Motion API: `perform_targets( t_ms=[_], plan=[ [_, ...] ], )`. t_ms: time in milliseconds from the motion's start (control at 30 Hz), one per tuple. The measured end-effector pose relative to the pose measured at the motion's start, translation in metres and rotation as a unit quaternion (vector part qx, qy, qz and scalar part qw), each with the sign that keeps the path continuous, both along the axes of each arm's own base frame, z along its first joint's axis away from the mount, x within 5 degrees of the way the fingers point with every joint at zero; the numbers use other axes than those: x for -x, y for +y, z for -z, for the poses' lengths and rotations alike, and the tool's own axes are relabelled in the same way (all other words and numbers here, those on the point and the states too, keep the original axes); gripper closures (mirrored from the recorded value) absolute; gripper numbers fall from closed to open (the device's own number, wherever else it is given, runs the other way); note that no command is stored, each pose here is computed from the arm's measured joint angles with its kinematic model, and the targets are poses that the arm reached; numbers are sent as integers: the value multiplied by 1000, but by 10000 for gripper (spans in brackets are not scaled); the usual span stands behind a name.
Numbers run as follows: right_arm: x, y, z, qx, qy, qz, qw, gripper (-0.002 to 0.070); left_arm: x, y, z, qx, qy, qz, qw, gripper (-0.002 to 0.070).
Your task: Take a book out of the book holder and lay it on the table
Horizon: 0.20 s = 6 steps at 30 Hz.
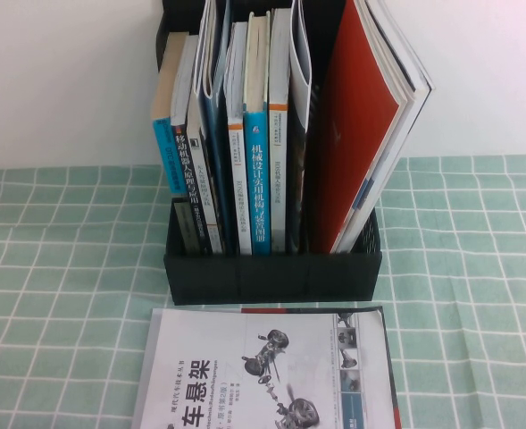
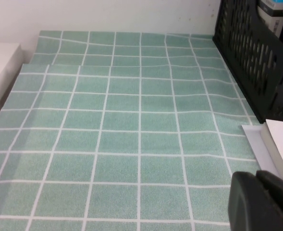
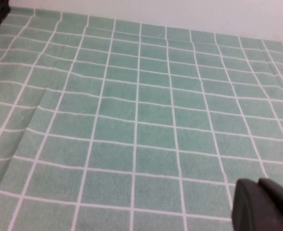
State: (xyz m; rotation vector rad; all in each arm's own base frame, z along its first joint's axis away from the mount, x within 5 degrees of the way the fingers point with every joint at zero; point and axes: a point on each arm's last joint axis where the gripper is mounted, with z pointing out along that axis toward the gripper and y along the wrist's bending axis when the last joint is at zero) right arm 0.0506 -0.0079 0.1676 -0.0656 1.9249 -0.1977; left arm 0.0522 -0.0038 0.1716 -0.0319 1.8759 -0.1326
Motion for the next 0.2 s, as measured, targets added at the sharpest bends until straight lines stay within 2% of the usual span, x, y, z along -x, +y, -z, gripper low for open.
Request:
perform_targets(
  t_ms=[200],
  plan=[
    [0, 0, 0, -2, 0, 1, 1000, 678, 0, 0, 0, 0, 0, 0, 1000, 678]
  ],
)
